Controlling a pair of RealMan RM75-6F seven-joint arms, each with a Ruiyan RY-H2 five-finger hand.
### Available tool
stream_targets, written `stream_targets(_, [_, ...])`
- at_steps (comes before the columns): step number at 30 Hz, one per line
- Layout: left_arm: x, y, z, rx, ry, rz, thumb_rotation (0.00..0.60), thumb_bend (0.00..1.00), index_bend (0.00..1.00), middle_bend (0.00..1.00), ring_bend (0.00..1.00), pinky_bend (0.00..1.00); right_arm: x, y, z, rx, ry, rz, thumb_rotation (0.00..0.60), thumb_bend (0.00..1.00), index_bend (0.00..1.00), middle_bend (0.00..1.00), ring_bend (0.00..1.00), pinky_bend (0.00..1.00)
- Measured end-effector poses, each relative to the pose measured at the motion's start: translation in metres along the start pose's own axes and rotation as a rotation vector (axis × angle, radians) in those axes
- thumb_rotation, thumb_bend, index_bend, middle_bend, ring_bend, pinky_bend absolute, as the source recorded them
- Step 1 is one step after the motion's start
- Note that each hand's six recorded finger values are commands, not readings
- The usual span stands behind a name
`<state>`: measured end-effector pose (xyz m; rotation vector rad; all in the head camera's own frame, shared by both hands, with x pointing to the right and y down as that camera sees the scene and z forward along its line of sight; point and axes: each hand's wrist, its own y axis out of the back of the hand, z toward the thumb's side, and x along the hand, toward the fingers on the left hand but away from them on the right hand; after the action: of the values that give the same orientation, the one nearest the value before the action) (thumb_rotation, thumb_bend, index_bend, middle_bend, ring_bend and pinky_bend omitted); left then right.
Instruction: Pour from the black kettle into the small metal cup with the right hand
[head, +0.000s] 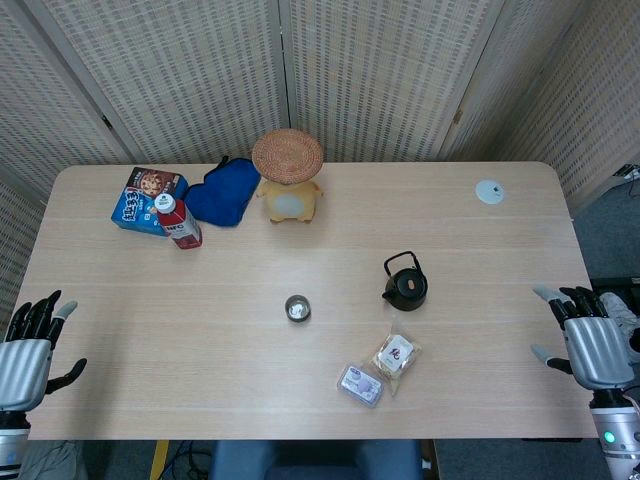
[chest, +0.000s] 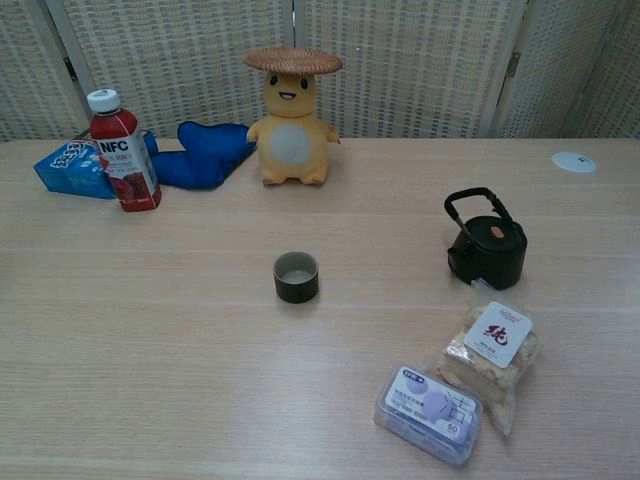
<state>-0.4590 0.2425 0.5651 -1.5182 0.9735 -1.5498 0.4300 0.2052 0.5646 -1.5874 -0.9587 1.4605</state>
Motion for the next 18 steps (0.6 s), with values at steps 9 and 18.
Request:
stream_targets(9, [-0.001,0.003,0.002,-0.006,-0.015,0.015,0.600,0.24,0.13,0.00,0.06,0.00,-0.001,0.007,0.004,-0.010,0.030,-0.030,0.600,0.06,0.22,0.31,0.20,0.19])
stream_targets(18, [-0.003,0.005,0.003,-0.013,-0.021,0.016,0.600,0.24,0.13,0.00,0.06,0.00,-0.023,0.012,0.024,-0.012,0.111,0.021,0.600,0.08,0.22,0.31,0.20,0.19])
